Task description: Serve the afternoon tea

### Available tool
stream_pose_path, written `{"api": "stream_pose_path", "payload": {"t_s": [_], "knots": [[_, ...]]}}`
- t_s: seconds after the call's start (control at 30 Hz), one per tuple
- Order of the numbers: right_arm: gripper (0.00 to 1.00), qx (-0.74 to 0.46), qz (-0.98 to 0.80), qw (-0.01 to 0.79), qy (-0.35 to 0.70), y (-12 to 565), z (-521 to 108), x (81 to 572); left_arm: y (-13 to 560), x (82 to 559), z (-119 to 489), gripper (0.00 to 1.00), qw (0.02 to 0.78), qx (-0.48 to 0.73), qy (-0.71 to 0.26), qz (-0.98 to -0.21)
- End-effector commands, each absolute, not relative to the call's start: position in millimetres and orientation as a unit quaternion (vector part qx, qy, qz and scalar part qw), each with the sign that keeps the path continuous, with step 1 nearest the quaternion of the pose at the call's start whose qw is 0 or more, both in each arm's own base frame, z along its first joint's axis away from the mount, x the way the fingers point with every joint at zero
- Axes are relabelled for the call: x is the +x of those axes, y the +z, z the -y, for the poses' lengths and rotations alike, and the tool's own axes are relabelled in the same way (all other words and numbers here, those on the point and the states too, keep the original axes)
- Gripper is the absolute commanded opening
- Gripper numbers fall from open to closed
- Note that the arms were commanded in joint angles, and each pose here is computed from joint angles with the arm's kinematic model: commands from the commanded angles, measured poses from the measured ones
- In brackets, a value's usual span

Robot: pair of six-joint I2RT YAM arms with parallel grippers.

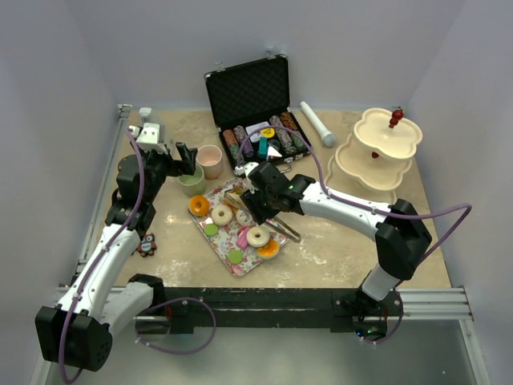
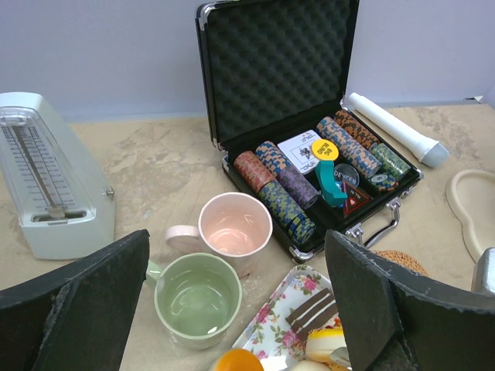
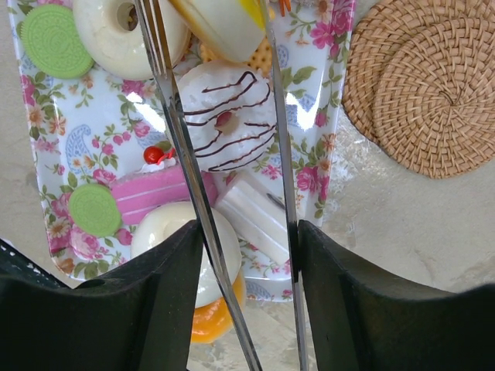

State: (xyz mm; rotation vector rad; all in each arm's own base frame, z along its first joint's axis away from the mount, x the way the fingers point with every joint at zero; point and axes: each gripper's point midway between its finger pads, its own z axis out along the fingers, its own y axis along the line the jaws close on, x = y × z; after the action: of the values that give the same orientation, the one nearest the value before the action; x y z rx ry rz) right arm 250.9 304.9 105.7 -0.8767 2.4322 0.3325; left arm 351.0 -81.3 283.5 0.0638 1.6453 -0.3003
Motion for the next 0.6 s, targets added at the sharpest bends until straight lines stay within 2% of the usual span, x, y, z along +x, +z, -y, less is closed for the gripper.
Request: {"api": "stream_pose_path", "payload": {"t_s": [0.0,0.17,0.4,0.57], "knots": [[0.52,-0.333,-0.891,0.279,0.134,112,-314,256,296,351,87,1.00,0.683,0.035,-0.144,-0.715],[0.42,-0.335,-0.889,0.279,0.141,118,-317,255,296,351,87,1.00,0.683,0.035,-0.144,-0.715],[0.37,-0.324,-0.878,0.317,0.153,163,-326,267,296,351,87,1.00,0.683,0.035,-0.144,-0.715],[0.35,-0.299,-0.880,0.347,0.120,182,-318,284,296,351,87,1.00,0.684,0.035,-0.143,-0.715]]}}
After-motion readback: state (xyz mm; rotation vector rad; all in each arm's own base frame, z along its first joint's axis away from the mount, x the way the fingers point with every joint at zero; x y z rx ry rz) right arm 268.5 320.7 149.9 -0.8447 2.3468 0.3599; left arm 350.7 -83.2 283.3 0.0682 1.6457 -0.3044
